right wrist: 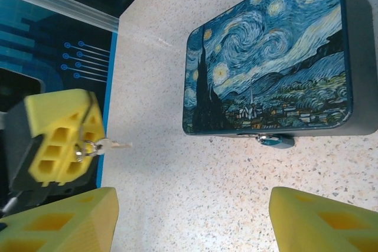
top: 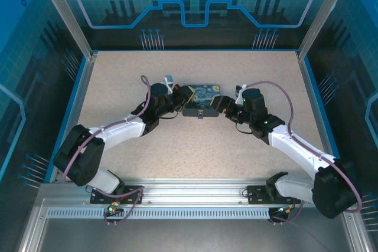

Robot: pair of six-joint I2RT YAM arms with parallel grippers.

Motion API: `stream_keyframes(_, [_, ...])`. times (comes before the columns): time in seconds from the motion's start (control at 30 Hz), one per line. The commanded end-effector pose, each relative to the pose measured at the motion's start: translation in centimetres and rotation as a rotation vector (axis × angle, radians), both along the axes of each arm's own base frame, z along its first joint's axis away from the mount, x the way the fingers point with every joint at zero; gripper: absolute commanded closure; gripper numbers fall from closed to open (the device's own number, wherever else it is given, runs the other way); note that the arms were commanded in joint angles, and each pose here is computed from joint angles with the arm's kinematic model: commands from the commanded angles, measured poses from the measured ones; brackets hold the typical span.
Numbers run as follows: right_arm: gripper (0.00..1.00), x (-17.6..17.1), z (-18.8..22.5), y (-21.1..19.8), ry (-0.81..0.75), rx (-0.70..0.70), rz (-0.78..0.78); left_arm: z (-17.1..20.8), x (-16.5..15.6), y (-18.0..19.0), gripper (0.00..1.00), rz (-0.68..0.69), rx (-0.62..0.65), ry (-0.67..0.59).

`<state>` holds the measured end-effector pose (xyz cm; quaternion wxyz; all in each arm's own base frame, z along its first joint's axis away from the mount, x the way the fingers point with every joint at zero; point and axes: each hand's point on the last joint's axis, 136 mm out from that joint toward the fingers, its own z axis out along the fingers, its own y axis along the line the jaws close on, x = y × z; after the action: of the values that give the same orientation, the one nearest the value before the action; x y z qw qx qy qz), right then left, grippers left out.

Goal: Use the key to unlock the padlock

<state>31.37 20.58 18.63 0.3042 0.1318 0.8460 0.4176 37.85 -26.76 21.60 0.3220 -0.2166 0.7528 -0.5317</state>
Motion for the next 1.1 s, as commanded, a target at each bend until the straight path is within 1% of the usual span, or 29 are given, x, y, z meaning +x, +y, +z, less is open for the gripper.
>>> stream_keyframes(0.0, [0.32, 0.4, 1.9, 1.3, -0.012, 0.12, 0.044, 3.0, 0.1, 1.3, 1.0, 0.011, 0.219, -0.25])
stream_keyframes(0.07, [0.34, 0.9, 2.2, 2.2, -0.002, 0.189, 0.054, 4.1, 0.1, 2.3, 1.0, 0.063, 0.27, -0.332])
stream_keyframes(0.13, [0.36, 1.6, 2.8, 3.2, -0.008, 0.263, 0.065, 5.1, 0.1, 3.6, 1.0, 0.132, 0.303, -0.378])
stream_keyframes(0.23, [0.39, 2.4, 3.9, 4.9, -0.032, 0.343, 0.082, 6.3, 0.1, 5.3, 1.0, 0.222, 0.312, -0.402])
stream_keyframes(0.4, [0.44, 3.5, 6.4, 7.9, -0.093, 0.41, 0.13, 7.7, -0.2, 7.7, 1.0, 0.372, 0.308, -0.425])
stream_keyframes(0.63, [0.52, 4.3, 9.2, 10.9, -0.183, 0.491, 0.176, 7.9, -0.1, 9.4, 1.0, 0.484, 0.257, -0.394])
stream_keyframes(0.77, [0.55, 4.7, 9.6, 11.8, -0.201, 0.536, 0.188, 7.7, 0.0, 9.9, 1.0, 0.523, 0.199, -0.367])
stream_keyframes(0.8, [0.56, 4.9, 10.2, 12.2, -0.215, 0.552, 0.193, 7.6, 0.0, 9.9, 1.0, 0.529, 0.186, -0.36])
stream_keyframes(1.07, [0.6, 5.9, 10.3, 13.8, -0.216, 0.629, 0.202, 7.2, 0.2, 9.9, 1.0, 0.555, 0.082, -0.31])
